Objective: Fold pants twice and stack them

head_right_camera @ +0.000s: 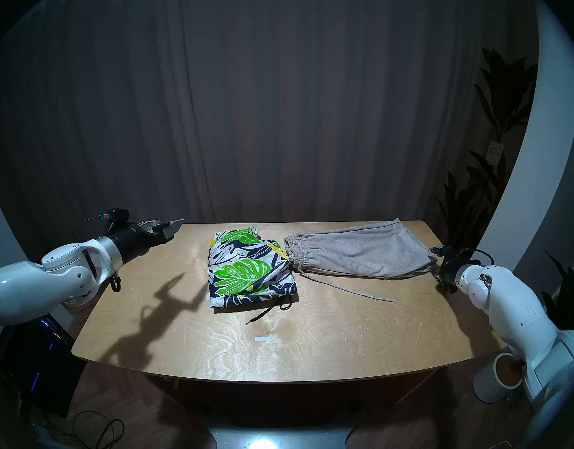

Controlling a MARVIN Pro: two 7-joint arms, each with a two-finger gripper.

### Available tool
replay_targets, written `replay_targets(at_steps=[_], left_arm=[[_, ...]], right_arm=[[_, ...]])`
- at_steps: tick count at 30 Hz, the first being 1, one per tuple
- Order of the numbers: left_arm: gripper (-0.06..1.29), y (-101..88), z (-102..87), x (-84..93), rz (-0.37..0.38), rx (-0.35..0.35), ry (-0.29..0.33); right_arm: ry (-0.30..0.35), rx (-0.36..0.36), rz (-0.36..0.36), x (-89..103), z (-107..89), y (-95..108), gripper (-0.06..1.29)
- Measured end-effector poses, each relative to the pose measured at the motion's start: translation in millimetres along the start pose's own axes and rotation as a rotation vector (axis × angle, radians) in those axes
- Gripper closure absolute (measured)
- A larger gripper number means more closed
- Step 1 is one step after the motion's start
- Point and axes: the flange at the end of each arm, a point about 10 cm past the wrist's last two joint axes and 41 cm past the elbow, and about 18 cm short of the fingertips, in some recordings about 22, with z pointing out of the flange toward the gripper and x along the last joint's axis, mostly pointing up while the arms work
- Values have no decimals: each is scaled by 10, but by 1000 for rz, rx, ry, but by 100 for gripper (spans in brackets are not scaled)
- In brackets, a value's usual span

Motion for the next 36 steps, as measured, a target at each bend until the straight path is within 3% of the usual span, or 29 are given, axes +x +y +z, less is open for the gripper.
replay_targets(at_steps=[13, 30, 36], left_arm=[[0, 33, -114, 16, 13, 129, 22], [0, 55, -200, -23, 13, 187, 51], [0, 51, -224, -54, 10, 199, 58]], right_arm=[[-23, -16, -44, -7, 151, -108, 6], [-26, -9, -98, -57, 370, -241, 6], [-42, -30, -114, -116, 425, -145, 6]])
